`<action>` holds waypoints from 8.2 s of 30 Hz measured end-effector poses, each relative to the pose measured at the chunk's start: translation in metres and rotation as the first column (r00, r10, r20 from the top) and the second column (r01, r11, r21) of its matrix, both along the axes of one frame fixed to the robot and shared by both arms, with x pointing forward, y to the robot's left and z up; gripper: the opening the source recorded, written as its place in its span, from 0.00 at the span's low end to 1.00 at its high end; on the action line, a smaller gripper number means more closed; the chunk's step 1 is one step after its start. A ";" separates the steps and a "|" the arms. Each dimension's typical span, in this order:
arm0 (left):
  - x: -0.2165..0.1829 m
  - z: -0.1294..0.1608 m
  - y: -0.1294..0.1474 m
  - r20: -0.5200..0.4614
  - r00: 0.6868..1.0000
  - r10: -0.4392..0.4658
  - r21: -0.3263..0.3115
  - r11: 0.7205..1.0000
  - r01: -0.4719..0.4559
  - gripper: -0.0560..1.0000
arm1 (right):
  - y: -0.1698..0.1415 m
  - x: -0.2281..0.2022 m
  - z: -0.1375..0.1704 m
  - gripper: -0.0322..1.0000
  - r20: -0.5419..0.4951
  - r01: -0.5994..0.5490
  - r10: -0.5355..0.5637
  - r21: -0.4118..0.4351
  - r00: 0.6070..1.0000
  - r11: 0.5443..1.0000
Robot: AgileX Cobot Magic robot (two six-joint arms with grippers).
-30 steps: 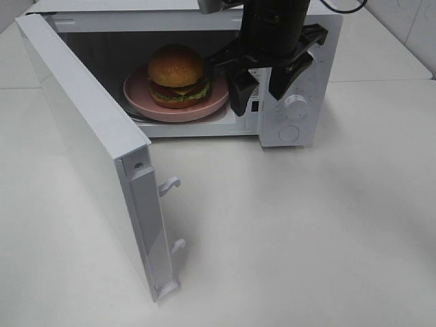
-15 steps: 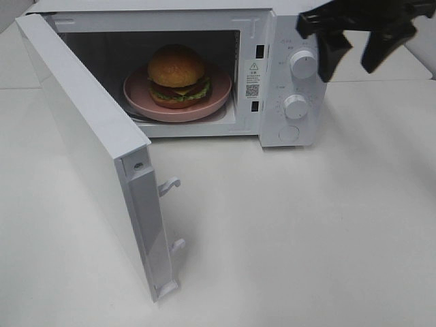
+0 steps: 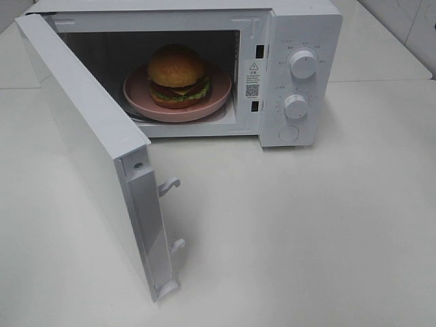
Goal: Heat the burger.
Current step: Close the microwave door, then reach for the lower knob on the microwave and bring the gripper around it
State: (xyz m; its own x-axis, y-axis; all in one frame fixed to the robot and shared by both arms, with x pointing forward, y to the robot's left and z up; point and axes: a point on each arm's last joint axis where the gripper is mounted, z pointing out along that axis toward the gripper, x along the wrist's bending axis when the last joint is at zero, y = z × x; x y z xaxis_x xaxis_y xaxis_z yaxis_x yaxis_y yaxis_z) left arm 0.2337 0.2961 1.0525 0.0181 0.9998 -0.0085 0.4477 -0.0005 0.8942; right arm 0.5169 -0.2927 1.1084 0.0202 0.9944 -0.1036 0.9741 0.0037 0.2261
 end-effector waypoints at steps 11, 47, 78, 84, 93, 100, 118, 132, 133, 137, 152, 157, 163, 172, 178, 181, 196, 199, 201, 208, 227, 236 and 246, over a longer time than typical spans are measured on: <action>0.000 0.000 0.000 0.000 1.000 0.000 0.000 1.000 0.000 0.06 | -0.005 -0.111 -0.010 0.64 0.040 -0.004 0.003 0.021 0.999 1.000; 0.000 0.000 0.000 0.000 1.000 0.000 0.000 1.000 0.000 0.06 | -0.013 -0.281 -0.058 0.59 0.720 -0.069 0.021 0.038 0.694 0.997; 0.010 0.001 0.000 -0.055 0.998 -0.034 0.051 0.998 0.036 0.06 | -0.014 -0.286 -0.059 0.57 0.738 -0.073 0.023 0.035 0.675 0.997; 0.021 0.020 -0.002 0.075 0.996 -0.043 0.016 0.999 0.041 0.06 | -0.014 -0.286 -0.059 0.57 0.738 -0.073 0.023 0.035 0.675 0.997; 0.089 0.032 -0.004 0.132 0.987 -0.090 0.021 0.996 0.088 0.06 | -0.014 -0.286 -0.059 0.57 0.738 -0.073 0.023 0.035 0.675 0.997; 0.144 0.013 -0.004 0.013 0.991 -0.132 0.034 0.991 0.131 0.06 | -0.014 -0.286 -0.059 0.57 0.738 -0.073 0.023 0.035 0.675 0.997; 0.263 -0.065 -0.049 -0.237 0.935 -0.265 0.068 0.955 0.288 0.06 | -0.014 -0.286 -0.059 0.57 0.738 -0.073 0.023 0.035 0.675 0.997; 0.311 -0.088 -0.104 -0.250 0.909 -0.334 0.107 0.923 0.369 0.06 | -0.014 -0.286 -0.059 0.57 0.738 -0.073 0.023 0.035 0.675 0.997; 0.320 -0.087 -0.112 -0.239 0.907 -0.346 0.106 0.920 0.378 0.06 | -0.014 -0.286 -0.059 0.57 0.738 -0.073 0.023 0.035 0.675 0.997; 0.333 -0.085 -0.124 -0.219 0.907 -0.359 0.097 0.917 0.386 0.06 | -0.014 -0.286 -0.059 0.57 0.738 -0.073 0.023 0.035 0.675 0.997; 0.369 -0.090 -0.196 -0.232 0.819 -0.526 0.001 0.841 0.541 0.06 | -0.013 -0.286 -0.059 0.57 0.738 -0.074 0.022 0.038 0.675 0.997; 0.378 -0.090 -0.226 -0.208 0.797 -0.567 -0.036 0.819 0.573 0.06 | -0.013 -0.286 -0.059 0.57 0.738 -0.074 0.022 0.038 0.675 0.997; 0.386 -0.088 -0.258 -0.173 0.802 -0.572 -0.140 0.820 0.555 0.06 | -0.013 -0.286 -0.059 0.57 0.738 -0.074 0.022 0.038 0.675 0.997; 0.386 -0.088 -0.284 -0.167 0.764 -0.623 -0.182 0.781 0.597 0.05 | -0.013 -0.286 -0.059 0.57 0.738 -0.075 0.022 0.039 0.675 0.996; 0.384 -0.088 -0.286 -0.183 0.735 -0.653 -0.174 0.757 0.630 0.05 | -0.013 -0.286 -0.059 0.57 0.738 -0.075 0.022 0.039 0.675 0.996; 0.382 -0.086 -0.286 -0.191 0.716 -0.672 -0.167 0.741 0.651 0.05 | -0.013 -0.286 -0.059 0.57 0.738 -0.075 0.022 0.039 0.675 0.996; 0.369 -0.021 -0.251 -0.302 0.647 -0.700 0.040 0.669 0.743 0.05 | -0.013 -0.286 -0.059 0.57 0.738 -0.075 0.022 0.039 0.675 0.996; 0.361 -0.012 -0.237 -0.400 0.659 -0.637 0.010 0.716 0.698 0.05 | -0.013 -0.286 -0.059 0.57 0.738 -0.075 0.022 0.039 0.675 0.996; 0.359 -0.010 -0.233 -0.423 0.661 -0.619 -0.006 0.732 0.682 0.05 | -0.013 -0.286 -0.059 0.57 0.738 -0.075 0.022 0.039 0.675 0.996; 0.355 -0.001 -0.205 -0.533 0.662 -0.527 -0.096 0.815 0.571 0.05 | -0.013 -0.286 -0.059 0.57 0.738 -0.075 0.022 0.039 0.675 0.996; 0.273 0.087 -0.065 -0.626 0.745 -0.229 -0.096 0.971 0.218 0.05 | -0.013 -0.286 -0.059 0.57 0.738 -0.075 0.022 0.039 0.675 0.996; 0.186 0.089 -0.029 -0.568 0.806 -0.164 -0.081 0.986 0.144 0.05 | -0.013 -0.286 -0.059 0.57 0.738 -0.075 0.022 0.039 0.675 0.996; 0.099 0.071 -0.016 -0.460 0.869 -0.181 -0.067 0.983 0.169 0.05 | -0.013 -0.286 -0.059 0.57 0.738 -0.075 0.022 0.039 0.675 0.996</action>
State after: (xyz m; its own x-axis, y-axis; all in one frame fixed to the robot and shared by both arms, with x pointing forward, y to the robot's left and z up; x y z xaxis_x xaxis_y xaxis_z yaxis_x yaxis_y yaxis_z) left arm 0.3330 0.2797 1.1235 0.1812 0.9799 -0.0829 0.8041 -0.0991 0.5862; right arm 0.2311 -0.3059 1.0494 0.0151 0.9998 -0.0164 0.4908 0.0069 0.8712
